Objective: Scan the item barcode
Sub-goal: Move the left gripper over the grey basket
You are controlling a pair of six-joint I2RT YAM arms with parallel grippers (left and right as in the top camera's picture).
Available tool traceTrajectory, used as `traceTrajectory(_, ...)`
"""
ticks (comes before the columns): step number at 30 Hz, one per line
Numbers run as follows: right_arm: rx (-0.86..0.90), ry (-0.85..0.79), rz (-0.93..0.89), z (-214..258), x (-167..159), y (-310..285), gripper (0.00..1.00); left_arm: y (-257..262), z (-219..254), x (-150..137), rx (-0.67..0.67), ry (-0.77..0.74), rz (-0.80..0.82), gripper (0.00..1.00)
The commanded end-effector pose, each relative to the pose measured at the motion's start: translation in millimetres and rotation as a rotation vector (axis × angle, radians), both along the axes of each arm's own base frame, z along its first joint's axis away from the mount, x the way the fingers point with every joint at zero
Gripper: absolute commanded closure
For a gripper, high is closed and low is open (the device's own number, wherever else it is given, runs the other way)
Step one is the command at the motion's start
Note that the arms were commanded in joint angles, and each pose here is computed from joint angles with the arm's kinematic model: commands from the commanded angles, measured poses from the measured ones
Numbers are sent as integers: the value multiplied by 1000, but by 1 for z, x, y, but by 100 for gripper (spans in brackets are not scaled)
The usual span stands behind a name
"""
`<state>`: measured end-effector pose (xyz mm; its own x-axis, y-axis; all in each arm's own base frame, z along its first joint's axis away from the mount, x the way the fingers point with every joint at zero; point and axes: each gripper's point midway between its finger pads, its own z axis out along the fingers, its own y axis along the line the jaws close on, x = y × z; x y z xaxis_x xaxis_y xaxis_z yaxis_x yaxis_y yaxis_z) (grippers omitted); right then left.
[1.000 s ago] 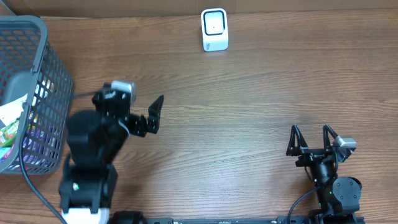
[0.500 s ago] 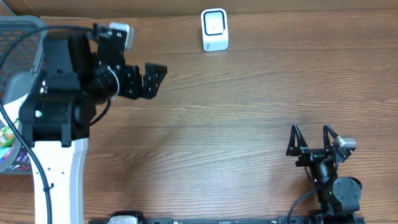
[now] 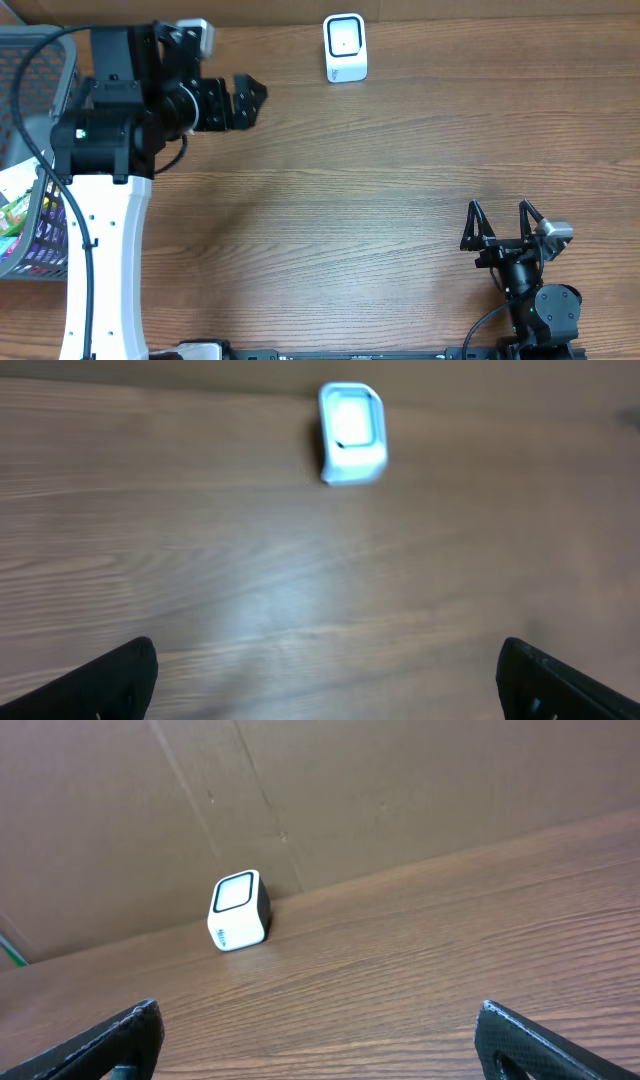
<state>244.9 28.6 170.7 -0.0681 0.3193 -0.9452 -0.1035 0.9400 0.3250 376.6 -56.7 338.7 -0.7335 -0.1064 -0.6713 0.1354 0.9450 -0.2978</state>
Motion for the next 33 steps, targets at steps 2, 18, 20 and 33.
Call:
traceTrajectory(2, -2, -8, 7, -1, 0, 2, 0, 55, 49, 8, 20, -79, 315, 0)
traceTrajectory(18, -2, -8, 7, -1, 0, 2, 0, 292, 52, -110, -64, 40, 1392, 0)
traceTrajectory(20, -2, -8, 7, -1, 0, 2, 0, 307, 43, -118, -98, 70, 1437, 3)
traceTrajectory(33, -2, -8, 7, -1, 0, 2, 0, 371, -29, -124, -166, 270, 1603, 12)
